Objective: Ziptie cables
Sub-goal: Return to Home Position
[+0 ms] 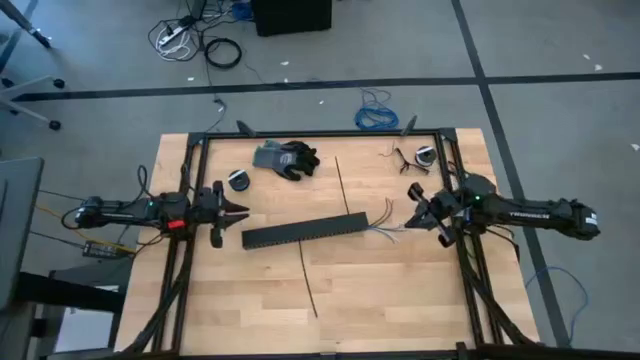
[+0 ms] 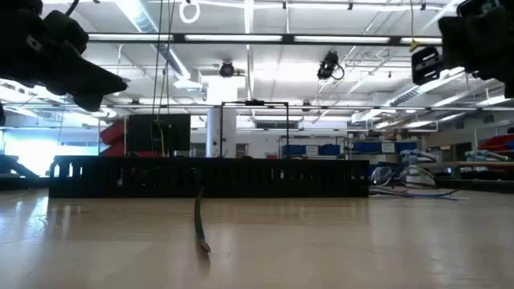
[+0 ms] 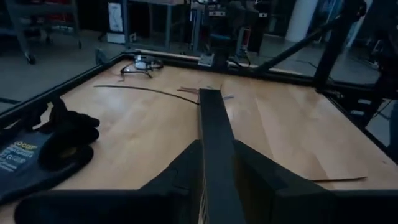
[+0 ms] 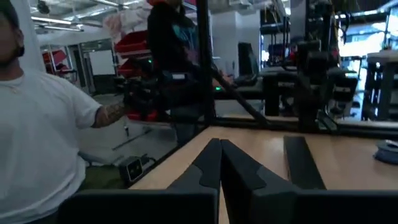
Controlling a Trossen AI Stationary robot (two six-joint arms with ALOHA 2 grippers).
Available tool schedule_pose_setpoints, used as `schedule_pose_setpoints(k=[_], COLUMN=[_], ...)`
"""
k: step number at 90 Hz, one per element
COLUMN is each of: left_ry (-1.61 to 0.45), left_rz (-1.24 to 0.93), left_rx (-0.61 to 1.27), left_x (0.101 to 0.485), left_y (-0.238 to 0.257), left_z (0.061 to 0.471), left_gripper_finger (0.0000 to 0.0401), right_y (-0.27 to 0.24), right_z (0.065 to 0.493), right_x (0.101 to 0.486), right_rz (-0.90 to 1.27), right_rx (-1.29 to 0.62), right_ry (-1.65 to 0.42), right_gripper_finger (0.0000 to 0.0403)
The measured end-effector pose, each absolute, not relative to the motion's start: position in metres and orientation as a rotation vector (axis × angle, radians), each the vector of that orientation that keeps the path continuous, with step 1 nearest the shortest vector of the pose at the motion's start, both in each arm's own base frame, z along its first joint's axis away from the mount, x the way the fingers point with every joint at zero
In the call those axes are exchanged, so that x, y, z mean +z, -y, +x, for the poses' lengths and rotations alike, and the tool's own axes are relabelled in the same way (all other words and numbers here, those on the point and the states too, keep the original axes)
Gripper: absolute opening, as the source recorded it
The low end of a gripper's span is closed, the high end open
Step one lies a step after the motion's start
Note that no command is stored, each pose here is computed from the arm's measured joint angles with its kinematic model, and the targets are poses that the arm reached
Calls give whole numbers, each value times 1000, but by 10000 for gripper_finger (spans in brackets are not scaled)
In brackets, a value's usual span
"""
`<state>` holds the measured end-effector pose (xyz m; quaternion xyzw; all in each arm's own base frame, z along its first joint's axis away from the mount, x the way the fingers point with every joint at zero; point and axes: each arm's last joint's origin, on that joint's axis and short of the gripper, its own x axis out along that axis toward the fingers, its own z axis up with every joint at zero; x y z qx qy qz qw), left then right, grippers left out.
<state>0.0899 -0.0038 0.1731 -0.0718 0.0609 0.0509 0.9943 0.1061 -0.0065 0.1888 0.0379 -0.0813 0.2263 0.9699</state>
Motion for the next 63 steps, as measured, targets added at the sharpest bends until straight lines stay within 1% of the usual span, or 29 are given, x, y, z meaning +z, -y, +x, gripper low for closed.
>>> schedule_pose_setpoints(k=[19, 31, 63], left_ry=[-121, -121, -121], left_rz=[-145, -145, -146], left_rx=[101, 99, 100], left_x=[173, 173, 173], left_y=[4, 4, 4], left_z=[90, 90, 90], left_gripper_finger=[75, 75, 75], right_y=[-2, -8, -11], right_z=[97, 94, 92], right_x=[191, 189, 176], right_rz=[92, 42, 20], right_rx=[525, 582, 598], right_ry=[186, 196, 94], right_gripper_finger=[3, 3, 3])
